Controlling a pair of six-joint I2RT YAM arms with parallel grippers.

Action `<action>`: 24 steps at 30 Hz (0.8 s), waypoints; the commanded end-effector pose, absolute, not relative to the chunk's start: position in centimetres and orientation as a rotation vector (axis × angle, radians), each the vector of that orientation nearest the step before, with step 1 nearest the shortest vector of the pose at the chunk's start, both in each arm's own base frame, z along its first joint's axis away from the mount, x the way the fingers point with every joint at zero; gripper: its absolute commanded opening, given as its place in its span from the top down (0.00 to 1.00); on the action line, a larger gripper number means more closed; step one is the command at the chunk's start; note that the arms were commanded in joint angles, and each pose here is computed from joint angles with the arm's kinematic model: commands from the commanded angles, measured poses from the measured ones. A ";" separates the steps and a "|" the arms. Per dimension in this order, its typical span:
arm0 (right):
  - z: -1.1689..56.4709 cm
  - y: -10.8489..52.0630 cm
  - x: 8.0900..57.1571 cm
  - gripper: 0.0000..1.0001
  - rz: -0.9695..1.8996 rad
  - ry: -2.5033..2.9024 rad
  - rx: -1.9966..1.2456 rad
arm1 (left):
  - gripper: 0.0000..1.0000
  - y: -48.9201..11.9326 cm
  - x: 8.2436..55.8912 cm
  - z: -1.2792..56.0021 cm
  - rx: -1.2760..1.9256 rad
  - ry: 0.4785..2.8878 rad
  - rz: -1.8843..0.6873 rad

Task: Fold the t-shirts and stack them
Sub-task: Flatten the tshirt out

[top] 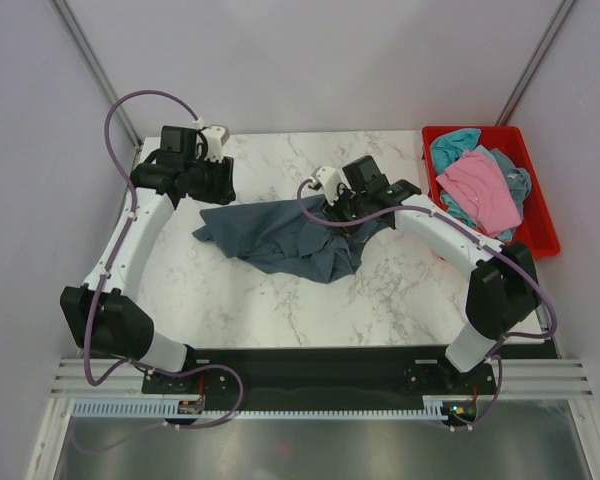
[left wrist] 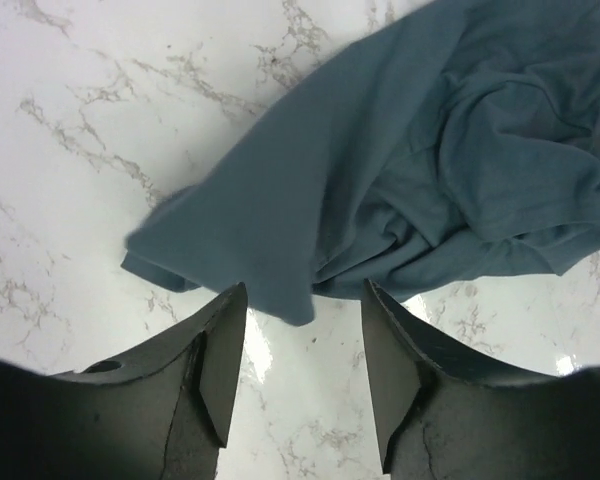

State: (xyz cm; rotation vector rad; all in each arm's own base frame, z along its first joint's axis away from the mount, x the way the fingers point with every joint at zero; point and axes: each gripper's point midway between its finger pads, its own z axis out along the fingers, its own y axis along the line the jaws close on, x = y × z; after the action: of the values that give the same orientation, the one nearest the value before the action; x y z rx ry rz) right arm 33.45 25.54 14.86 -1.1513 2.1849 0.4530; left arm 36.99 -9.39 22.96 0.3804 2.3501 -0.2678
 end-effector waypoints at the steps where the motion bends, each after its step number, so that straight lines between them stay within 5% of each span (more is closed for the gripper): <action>1: 16.2 26.0 34.0 0.63 0.446 2.134 -1.141 | 0.41 -11.1 36.7 26.6 0.379 2.262 -0.392; 11: 11.6 22.8 35.7 0.60 0.187 2.192 -1.121 | 0.39 -16.9 31.8 18.4 0.546 2.462 -0.674; 24: 14.8 21.3 38.7 0.53 0.032 2.115 -1.079 | 0.37 -18.4 33.1 17.8 0.572 2.467 -0.701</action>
State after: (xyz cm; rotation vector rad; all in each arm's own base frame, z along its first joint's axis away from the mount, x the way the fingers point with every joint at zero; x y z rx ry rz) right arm 37.17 22.15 12.08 -1.1317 2.1816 0.1007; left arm 32.62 -17.41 16.33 0.5839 2.5102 -0.6464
